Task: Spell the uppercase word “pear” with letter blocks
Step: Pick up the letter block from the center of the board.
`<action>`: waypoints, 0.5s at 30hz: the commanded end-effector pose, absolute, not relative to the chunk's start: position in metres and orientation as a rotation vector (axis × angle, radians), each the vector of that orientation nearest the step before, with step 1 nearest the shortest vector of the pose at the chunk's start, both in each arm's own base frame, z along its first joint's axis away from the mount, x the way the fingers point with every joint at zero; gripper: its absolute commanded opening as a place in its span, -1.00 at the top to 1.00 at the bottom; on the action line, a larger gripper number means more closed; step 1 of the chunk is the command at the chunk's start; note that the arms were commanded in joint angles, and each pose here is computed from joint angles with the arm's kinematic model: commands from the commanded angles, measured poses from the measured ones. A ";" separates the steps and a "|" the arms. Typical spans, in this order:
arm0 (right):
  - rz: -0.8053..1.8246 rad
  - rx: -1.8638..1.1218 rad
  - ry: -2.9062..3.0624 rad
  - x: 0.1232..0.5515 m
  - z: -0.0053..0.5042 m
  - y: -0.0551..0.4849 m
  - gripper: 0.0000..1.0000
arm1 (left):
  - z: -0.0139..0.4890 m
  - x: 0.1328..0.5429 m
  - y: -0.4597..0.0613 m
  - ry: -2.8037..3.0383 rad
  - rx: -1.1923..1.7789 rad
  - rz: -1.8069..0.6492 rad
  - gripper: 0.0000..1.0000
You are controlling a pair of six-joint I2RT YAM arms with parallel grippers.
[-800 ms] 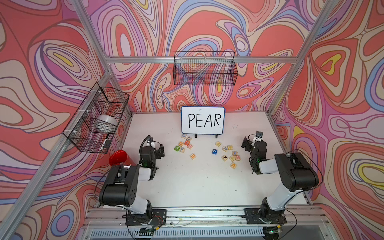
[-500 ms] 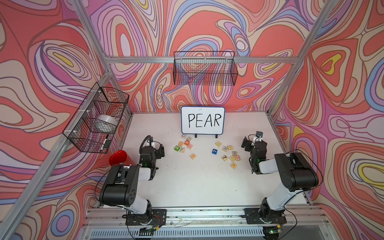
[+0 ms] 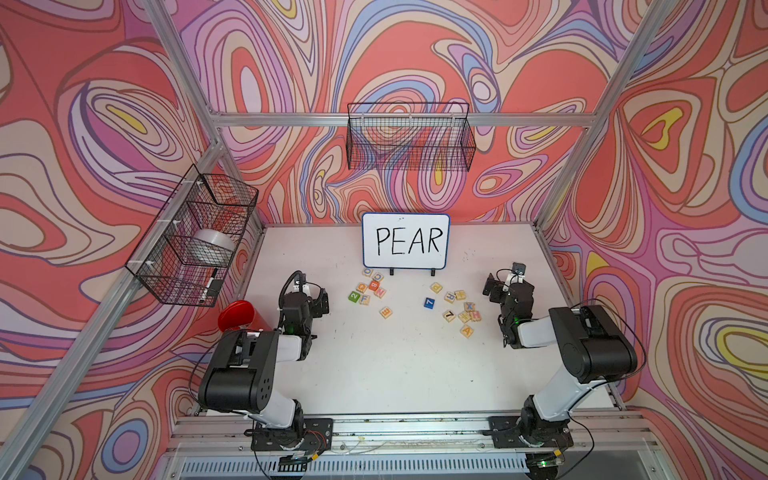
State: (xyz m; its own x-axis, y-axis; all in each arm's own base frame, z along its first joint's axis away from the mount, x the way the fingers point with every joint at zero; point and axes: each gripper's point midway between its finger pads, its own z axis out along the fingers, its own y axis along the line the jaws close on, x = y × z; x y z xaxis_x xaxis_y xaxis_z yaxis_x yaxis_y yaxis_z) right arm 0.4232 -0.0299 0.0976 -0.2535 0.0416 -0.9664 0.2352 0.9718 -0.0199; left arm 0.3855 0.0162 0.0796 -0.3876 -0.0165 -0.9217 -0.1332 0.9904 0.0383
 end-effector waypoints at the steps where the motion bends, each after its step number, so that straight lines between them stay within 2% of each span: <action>1: -0.185 0.206 1.819 0.422 0.096 -0.032 -0.97 | 0.090 0.392 0.018 1.924 -0.115 0.127 -1.00; 15: -0.185 0.206 1.819 0.422 0.096 -0.031 -0.97 | 0.090 0.392 0.018 1.923 -0.114 0.125 -0.99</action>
State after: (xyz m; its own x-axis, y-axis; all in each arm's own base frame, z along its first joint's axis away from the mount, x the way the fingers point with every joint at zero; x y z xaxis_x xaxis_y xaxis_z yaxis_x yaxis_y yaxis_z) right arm 0.4232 -0.0299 0.0976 -0.2535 0.0416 -0.9664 0.2352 0.9718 -0.0199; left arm 0.3855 0.0162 0.0796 -0.3876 -0.0165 -0.9217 -0.1332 0.9904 0.0383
